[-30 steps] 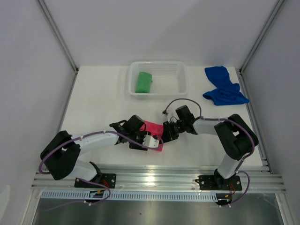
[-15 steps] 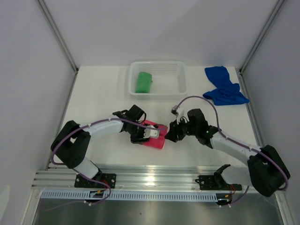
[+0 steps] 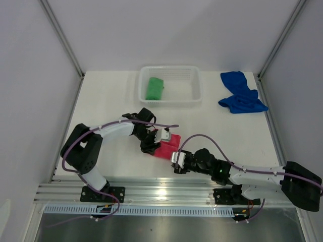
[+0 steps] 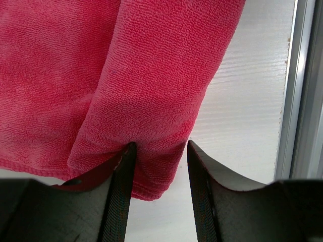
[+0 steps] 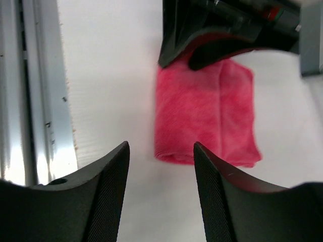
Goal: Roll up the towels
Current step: Roll the towel
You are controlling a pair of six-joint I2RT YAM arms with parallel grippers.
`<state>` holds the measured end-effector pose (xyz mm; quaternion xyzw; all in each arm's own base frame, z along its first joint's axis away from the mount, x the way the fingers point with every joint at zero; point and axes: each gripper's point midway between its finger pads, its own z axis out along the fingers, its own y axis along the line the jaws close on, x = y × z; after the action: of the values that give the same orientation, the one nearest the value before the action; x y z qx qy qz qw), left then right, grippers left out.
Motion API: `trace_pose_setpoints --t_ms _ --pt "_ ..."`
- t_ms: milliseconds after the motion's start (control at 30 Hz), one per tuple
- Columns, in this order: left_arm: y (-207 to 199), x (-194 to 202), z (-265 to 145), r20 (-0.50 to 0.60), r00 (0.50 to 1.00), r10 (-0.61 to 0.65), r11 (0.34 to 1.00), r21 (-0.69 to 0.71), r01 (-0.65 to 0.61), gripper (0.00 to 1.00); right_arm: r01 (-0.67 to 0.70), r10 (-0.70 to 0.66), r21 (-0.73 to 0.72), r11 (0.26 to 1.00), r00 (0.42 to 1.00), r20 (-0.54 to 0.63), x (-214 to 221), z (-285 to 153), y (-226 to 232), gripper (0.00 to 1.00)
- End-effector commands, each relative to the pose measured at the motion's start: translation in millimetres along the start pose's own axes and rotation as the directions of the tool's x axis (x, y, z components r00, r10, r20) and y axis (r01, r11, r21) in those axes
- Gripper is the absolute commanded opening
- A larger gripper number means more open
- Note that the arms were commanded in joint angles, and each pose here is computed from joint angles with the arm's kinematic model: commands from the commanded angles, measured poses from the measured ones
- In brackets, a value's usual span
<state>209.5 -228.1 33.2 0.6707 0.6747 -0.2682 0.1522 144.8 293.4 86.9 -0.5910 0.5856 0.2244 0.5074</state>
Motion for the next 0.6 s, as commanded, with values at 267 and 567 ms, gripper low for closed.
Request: trace_pose_setpoints --t_ms 267,567 --pt "-19 15 3 -0.042 0.993 -0.112 0.988 0.099 0.116 0.48 0.271 -0.27 0.082 0.959 0.963 -0.023 -14 23 -14 0.58" --pt "-18 17 3 -0.046 0.992 -0.118 0.987 0.105 0.123 0.48 0.253 -0.245 0.071 0.965 0.964 -0.107 10 33 -18 0.59"
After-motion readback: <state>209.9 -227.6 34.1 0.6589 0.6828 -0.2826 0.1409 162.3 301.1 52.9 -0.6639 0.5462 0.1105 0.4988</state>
